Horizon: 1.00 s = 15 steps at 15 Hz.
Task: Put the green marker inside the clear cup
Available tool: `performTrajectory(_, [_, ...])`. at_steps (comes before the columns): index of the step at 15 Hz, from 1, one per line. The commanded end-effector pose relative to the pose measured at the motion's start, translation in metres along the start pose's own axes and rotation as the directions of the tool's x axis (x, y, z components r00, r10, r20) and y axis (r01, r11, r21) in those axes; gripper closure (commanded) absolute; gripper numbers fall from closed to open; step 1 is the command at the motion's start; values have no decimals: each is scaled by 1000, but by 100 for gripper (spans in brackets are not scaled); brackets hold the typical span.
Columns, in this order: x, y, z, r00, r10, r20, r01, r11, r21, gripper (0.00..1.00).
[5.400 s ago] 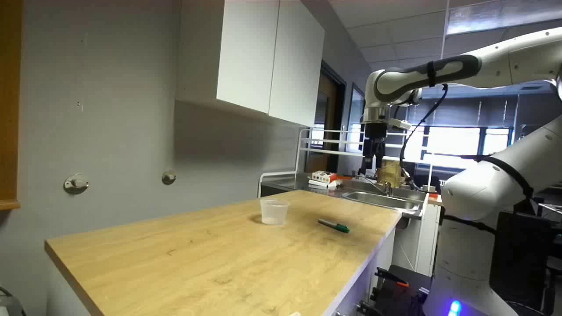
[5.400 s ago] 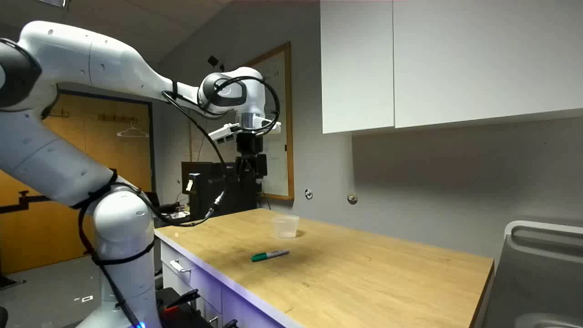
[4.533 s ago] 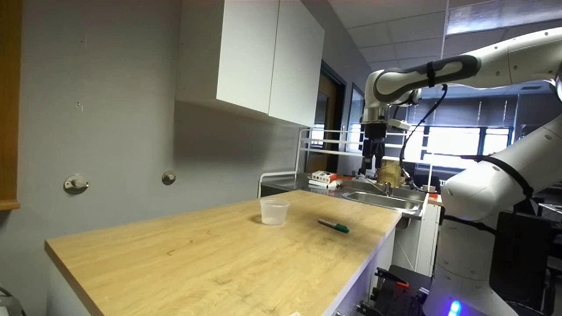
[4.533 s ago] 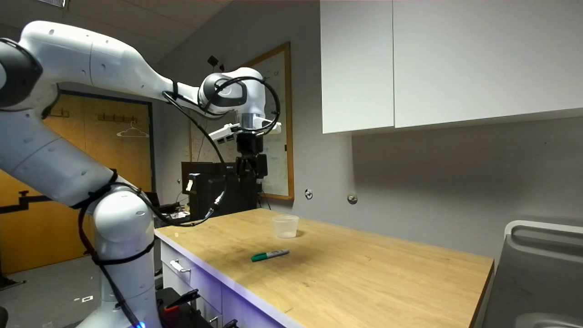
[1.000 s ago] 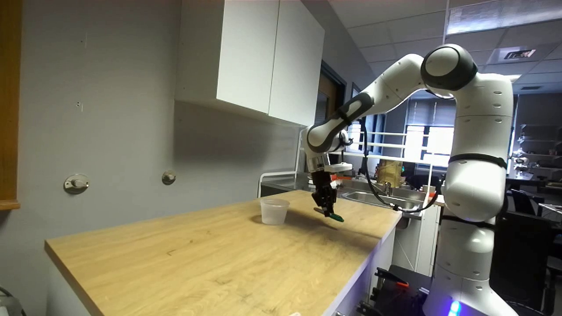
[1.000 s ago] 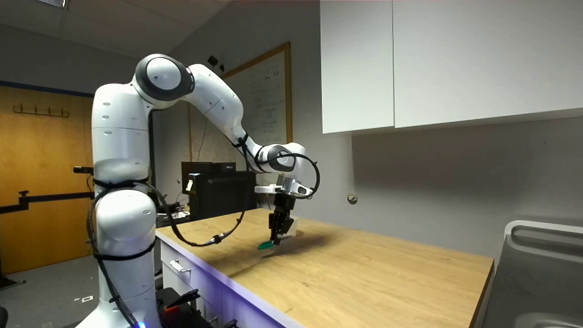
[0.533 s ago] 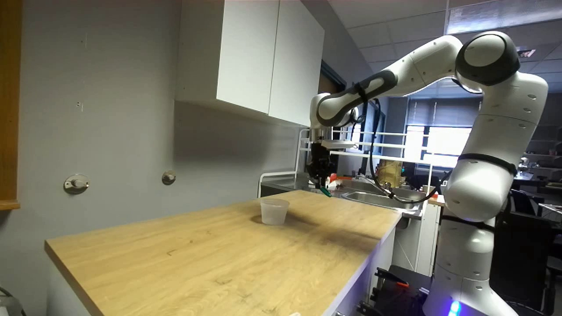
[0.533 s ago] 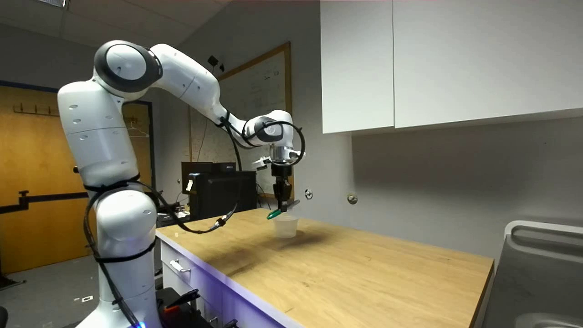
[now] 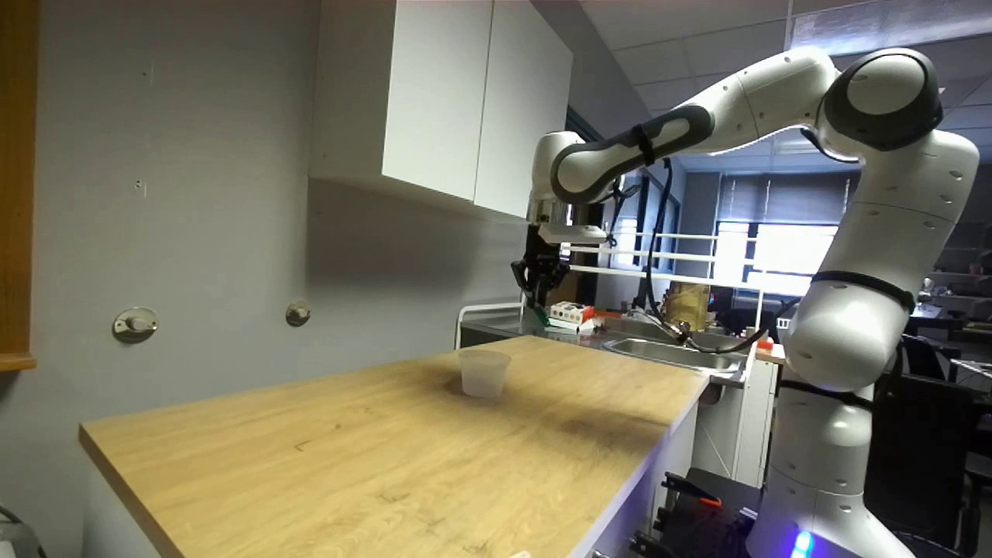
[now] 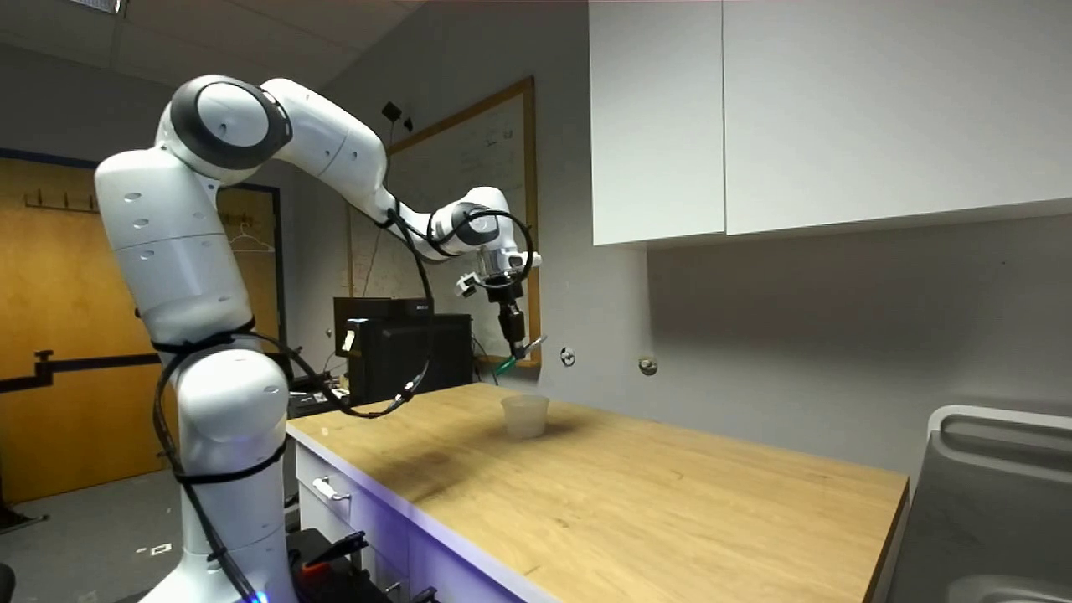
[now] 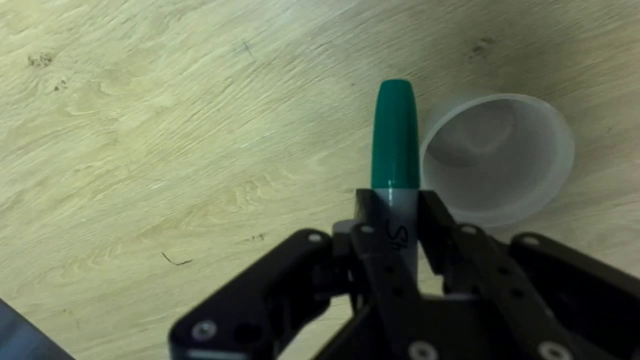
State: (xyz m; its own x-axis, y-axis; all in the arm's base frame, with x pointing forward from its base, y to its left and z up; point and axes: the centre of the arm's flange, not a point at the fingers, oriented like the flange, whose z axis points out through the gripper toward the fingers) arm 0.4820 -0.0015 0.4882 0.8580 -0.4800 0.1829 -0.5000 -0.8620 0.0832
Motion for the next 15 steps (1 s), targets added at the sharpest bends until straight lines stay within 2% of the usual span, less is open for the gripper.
performTrajectory(1, [17,-39,-7,999,16,-31,-16,1000,-14,91])
performTrajectory(7, [44,-80,-6,999,-13,-52,12,1000,-20,91])
performTrajectory(12, [76,-99,20,999,-33,-25,32,998,-46,91])
performTrajectory(15, [84,-108,44,999,-34,4,34,998,-58,91])
